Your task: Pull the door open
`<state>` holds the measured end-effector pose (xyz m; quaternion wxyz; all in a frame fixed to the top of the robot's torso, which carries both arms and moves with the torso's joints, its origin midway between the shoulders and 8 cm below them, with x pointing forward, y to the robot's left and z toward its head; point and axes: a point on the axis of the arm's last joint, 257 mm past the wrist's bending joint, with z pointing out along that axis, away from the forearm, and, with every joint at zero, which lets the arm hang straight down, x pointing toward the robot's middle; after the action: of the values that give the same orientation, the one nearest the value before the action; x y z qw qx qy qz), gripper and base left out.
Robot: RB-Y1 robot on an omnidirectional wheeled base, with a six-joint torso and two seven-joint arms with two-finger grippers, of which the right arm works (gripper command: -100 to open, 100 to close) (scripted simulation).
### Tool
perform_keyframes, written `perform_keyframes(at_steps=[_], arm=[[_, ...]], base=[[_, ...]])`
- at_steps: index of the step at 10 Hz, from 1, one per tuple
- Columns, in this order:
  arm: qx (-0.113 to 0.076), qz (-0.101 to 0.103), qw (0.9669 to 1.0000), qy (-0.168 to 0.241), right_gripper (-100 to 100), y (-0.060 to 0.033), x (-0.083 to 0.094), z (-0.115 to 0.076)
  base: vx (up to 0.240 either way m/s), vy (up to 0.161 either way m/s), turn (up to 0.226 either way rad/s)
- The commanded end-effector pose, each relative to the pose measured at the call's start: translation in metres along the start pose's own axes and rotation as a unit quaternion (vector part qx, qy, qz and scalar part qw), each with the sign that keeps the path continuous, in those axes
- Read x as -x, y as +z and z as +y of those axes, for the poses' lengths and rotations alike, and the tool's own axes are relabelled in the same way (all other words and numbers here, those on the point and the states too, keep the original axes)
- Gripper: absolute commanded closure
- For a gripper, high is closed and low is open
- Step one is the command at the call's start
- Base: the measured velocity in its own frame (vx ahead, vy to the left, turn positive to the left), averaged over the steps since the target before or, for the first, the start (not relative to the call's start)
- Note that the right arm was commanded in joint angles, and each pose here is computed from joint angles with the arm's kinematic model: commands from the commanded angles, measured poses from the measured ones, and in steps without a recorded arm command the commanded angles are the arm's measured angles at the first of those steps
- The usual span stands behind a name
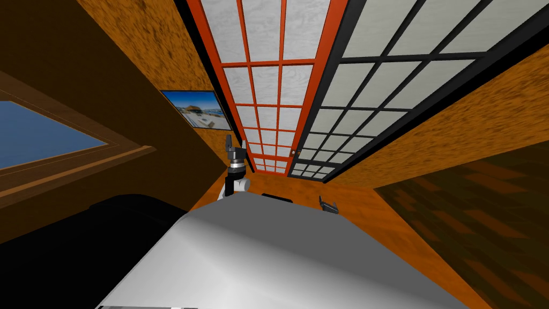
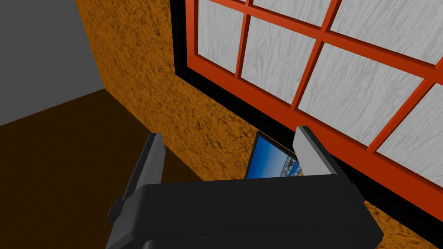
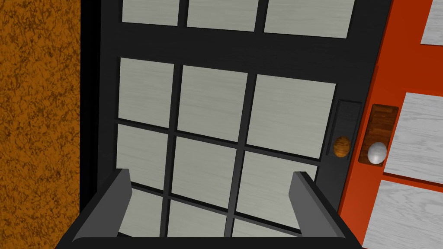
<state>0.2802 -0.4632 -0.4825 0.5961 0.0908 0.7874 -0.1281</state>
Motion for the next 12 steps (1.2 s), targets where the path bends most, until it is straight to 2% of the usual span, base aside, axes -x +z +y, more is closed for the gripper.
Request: perform_keyframes(at_steps=[1, 3, 5, 6, 7, 9, 10, 12], arm=[[-0.009, 0.001, 1.0000, 0.002, -100, 0.0006, 0.000, -0.005], [-0.004, -0.010, 0.9999, 0.006, -100, 0.0106, 0.009, 0.005], [-0.004, -0.010, 0.9999, 0.006, -100, 0.0106, 0.009, 0.005], [0.003, -0.022, 0.9997, 0.011, -100, 0.0210, 0.019, 0.017], [0.006, -0.027, 0.9995, 0.012, -100, 0.0251, 0.023, 0.022], [0.006, -0.027, 0.9995, 0.012, -100, 0.0251, 0.023, 0.022], [0.015, -0.040, 0.9990, 0.017, -100, 0.0353, 0.035, 0.035], [0.025, -0.055, 0.9980, 0.021, -100, 0.0462, 0.049, 0.051]], base=[[0.174, -0.029, 0.164], [0.172, 0.002, 0.101], [0.091, 0.014, 0.011], [0.104, -0.002, 0.138], [0.171, 0.016, 0.126], [0.089, 0.014, 0.002], [0.127, -0.001, 0.105], [0.187, -0.001, 0.131]])
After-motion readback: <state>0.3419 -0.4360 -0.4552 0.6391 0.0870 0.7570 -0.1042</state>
